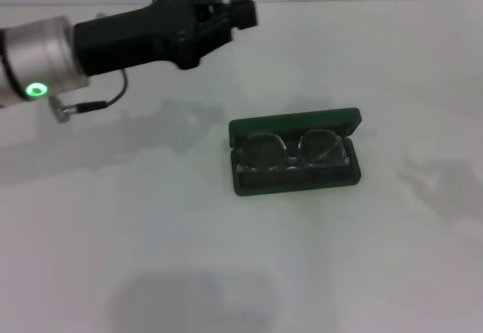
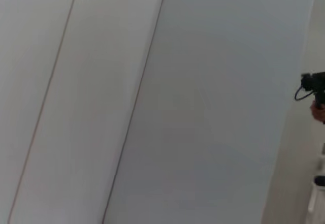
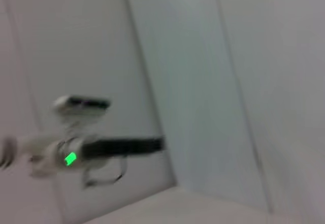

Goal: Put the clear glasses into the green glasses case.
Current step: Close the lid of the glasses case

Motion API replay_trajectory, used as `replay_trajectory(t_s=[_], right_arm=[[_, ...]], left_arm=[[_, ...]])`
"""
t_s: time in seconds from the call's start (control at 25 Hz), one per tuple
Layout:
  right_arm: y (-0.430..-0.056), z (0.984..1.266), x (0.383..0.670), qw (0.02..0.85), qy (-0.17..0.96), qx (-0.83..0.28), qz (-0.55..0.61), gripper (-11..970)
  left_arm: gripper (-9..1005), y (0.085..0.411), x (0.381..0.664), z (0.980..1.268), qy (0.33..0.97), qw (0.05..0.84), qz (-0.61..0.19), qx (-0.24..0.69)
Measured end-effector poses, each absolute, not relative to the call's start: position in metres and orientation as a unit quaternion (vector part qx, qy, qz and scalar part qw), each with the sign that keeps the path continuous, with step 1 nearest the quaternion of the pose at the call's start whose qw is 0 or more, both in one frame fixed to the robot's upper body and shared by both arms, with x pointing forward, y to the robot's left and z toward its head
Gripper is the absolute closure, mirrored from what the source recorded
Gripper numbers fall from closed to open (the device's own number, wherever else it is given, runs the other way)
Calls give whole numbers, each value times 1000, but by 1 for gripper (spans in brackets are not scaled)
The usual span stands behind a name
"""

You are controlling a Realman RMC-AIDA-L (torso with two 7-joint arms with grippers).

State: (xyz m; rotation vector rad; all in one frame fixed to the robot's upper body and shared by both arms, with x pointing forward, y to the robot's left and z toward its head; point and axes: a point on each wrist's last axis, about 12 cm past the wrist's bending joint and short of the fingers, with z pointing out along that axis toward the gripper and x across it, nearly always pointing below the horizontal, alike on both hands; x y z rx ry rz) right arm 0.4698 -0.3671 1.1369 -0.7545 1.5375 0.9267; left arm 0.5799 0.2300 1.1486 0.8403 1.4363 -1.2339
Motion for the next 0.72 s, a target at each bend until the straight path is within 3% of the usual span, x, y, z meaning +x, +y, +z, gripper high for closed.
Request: replay_trajectory(t_s=[0.36, 0.72], right_arm=[[-348, 1095, 449, 415, 693, -387, 445, 658], [-324, 1095, 456, 377, 670, -420, 483, 668]], left_arm=[[860, 202, 586, 1135, 643, 441, -496, 383], [864, 159, 602, 1117, 689, 436, -431, 387]])
